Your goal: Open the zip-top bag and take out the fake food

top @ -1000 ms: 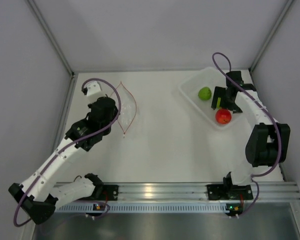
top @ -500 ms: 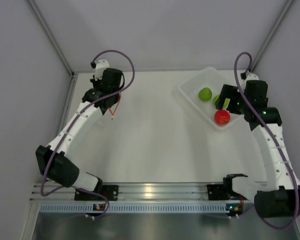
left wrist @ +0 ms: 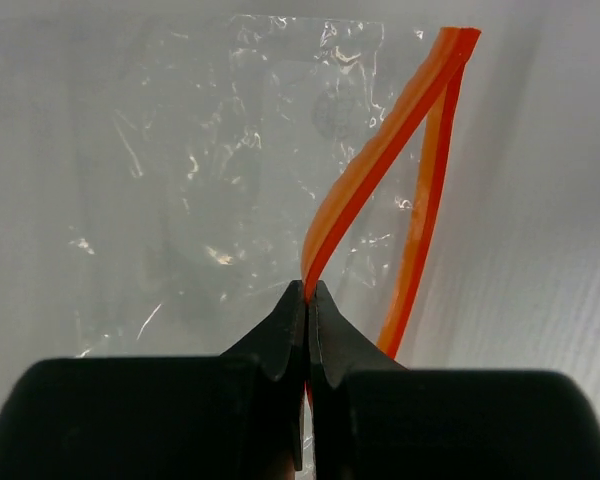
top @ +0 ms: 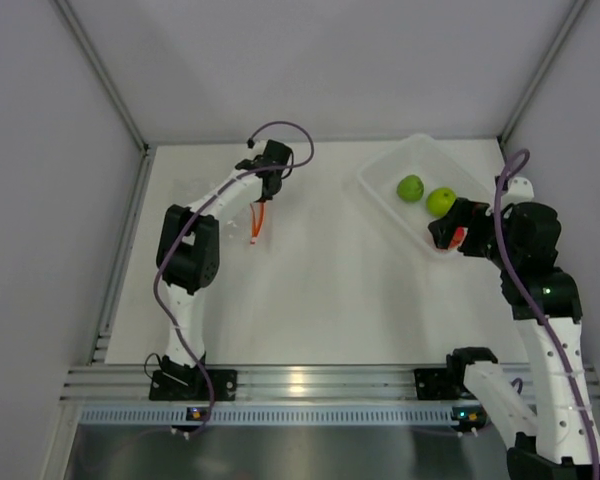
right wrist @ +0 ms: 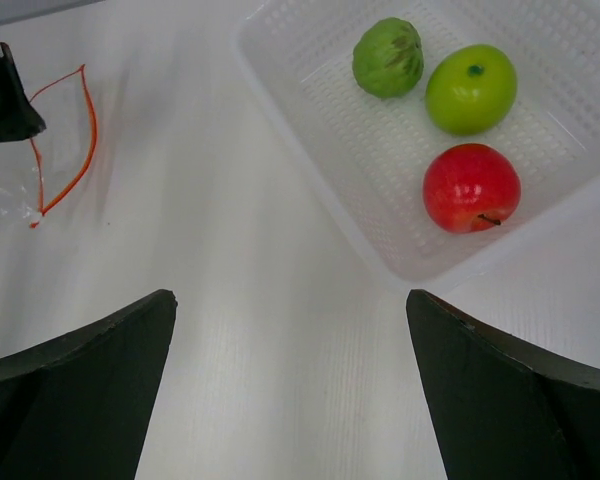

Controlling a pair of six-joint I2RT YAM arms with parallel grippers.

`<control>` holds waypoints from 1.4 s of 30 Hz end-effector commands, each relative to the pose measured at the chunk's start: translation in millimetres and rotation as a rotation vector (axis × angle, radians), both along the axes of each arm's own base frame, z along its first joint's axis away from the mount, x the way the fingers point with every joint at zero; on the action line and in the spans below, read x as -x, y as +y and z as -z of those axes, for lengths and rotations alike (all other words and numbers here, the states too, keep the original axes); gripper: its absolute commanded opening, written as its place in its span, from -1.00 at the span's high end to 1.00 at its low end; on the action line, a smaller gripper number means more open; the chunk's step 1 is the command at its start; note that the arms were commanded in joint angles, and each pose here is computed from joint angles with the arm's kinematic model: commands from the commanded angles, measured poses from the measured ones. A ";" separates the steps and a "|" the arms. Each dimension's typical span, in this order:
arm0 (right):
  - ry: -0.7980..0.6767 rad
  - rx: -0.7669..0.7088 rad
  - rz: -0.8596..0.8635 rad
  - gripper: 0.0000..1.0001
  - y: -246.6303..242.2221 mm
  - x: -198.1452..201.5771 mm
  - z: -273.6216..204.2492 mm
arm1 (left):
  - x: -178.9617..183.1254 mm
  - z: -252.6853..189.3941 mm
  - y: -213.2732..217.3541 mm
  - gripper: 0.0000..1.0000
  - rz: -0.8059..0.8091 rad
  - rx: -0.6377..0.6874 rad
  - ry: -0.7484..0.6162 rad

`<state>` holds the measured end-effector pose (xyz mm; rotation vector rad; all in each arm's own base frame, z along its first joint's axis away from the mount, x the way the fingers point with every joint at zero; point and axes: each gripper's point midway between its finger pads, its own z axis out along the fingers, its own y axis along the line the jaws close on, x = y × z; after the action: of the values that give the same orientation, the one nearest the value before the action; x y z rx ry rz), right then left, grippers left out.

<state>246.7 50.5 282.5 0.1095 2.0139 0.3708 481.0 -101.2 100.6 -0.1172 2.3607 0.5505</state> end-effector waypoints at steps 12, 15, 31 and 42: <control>-0.045 -0.046 -0.025 -0.99 8.0 8.3 4.5 | -23.4 -1.1 -75.5 -0.08 0.042 0.399 -0.029; -0.037 -0.042 -0.052 -0.99 11.4 8.3 0.4 | -24.7 -46.1 -83.3 -0.36 0.085 0.461 -0.097; -0.140 0.162 0.159 -0.99 -34.6 34.2 -44.5 | 118.8 -194.2 -7.4 -0.97 0.086 0.546 -0.417; -0.245 0.164 0.054 -0.99 -24.9 73.2 -60.8 | 241.5 -238.8 69.4 -0.97 0.139 0.445 -0.612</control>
<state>186.5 22.9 344.7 0.0639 1.7786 0.1684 258.1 -50.9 333.8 -0.3044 1.8561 -0.1647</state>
